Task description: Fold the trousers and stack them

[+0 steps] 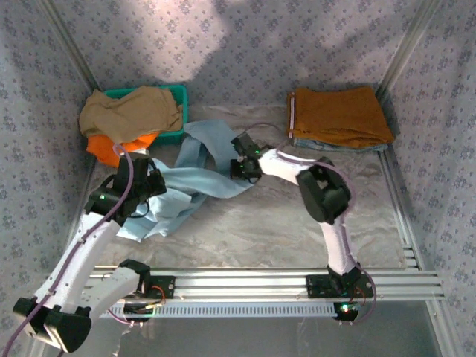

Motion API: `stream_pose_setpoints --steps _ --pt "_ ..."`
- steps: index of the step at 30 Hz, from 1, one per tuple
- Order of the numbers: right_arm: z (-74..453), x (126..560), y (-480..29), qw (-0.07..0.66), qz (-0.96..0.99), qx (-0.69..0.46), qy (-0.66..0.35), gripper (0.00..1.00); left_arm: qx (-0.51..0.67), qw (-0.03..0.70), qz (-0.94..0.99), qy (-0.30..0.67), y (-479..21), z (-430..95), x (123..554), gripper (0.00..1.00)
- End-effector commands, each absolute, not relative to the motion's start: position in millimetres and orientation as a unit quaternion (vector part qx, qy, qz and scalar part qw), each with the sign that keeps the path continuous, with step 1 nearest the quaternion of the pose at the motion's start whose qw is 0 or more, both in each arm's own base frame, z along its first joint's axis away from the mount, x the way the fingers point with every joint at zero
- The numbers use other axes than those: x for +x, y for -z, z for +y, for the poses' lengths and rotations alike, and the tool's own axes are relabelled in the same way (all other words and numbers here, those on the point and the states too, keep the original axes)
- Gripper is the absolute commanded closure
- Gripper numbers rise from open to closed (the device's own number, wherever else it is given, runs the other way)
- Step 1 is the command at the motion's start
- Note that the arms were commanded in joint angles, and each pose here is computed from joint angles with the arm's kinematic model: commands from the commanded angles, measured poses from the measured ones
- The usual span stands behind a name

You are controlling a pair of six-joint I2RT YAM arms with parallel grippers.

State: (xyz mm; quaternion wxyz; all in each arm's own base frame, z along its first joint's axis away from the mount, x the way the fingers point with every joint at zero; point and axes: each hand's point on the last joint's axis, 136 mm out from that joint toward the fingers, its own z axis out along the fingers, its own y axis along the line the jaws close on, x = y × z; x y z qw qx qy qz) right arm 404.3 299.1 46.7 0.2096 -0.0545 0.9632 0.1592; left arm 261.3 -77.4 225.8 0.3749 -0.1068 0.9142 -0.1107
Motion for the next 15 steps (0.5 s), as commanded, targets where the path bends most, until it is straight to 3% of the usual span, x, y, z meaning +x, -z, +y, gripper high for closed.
stream_pose_setpoints --steps 1,9,15 --pt "241.1 409.5 -93.6 0.283 0.950 0.010 -0.131 1.00 -0.033 0.405 0.896 0.179 -261.6 -116.5 255.7 1.00" --pt "134.4 333.4 -138.1 0.317 0.941 0.084 -0.087 1.00 0.084 0.391 0.877 0.265 -278.3 -205.7 220.6 1.00" --pt "108.4 302.6 -213.7 0.364 0.923 0.074 -0.100 1.00 0.095 0.390 0.869 0.291 -297.9 -219.7 205.4 1.00"
